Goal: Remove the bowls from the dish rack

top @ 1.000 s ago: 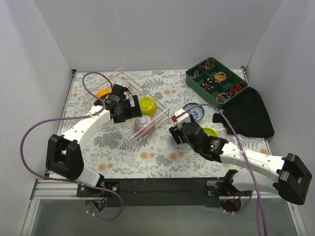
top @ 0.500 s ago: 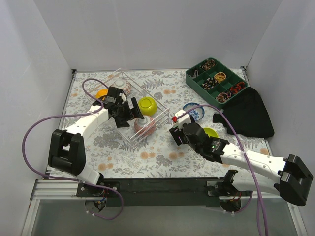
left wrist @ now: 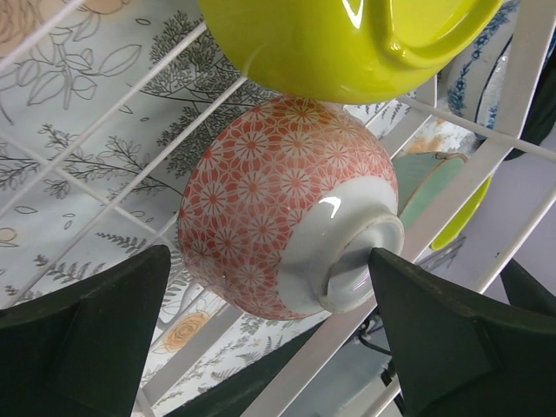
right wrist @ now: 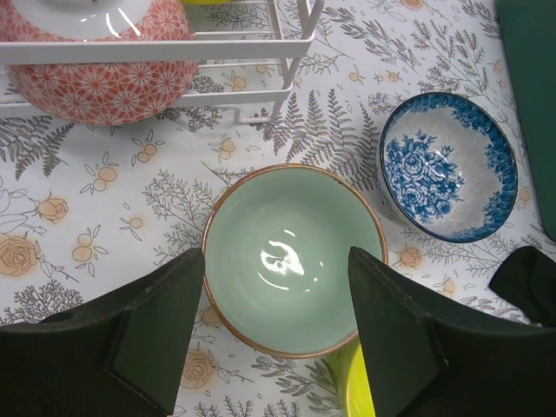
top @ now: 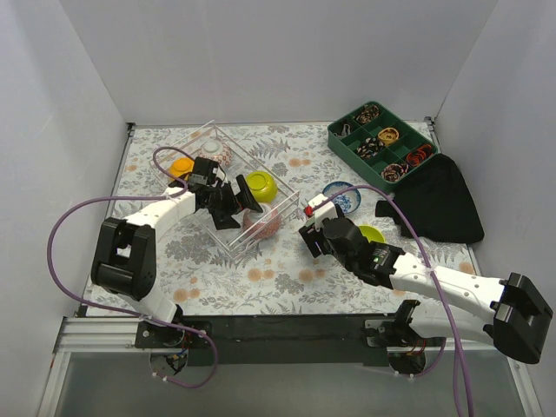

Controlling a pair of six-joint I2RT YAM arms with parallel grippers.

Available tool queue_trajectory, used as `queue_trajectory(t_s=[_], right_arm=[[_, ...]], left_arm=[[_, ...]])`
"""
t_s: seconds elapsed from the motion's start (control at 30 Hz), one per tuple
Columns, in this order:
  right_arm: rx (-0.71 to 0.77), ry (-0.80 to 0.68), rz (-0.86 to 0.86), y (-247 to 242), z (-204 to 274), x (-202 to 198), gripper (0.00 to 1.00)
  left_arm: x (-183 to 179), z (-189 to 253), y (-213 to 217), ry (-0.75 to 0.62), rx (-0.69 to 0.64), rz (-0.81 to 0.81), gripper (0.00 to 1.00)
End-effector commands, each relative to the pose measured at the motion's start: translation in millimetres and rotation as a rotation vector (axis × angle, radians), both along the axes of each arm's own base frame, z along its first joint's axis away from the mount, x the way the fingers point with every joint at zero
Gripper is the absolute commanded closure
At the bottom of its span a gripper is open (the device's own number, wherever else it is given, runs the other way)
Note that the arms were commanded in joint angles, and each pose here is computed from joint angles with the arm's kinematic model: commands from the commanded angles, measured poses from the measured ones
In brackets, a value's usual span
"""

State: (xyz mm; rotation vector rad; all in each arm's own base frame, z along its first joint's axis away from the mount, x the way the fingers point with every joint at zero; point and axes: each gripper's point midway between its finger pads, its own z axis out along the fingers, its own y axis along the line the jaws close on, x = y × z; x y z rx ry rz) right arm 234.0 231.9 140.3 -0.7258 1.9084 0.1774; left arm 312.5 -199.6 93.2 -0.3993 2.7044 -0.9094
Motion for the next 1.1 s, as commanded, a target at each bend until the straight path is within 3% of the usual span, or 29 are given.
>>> queue_trajectory(t_s=[0.0,0.67,1.07], right_arm=[[0.026,-0.015,0.006,3,8,0,0.25],[0.028,-0.009,0.011,2,5,-3,0.25],[0.007,0.003,0.011,-1,2,-4,0.25]], left_arm=[[-23,-27,-1,0.128,-0.008,0.002,0.02],[-5,-24,-8,0.135,-0.088,0.169,0.02],[13,6,1,0.024,-0.052,0.223,0.18]])
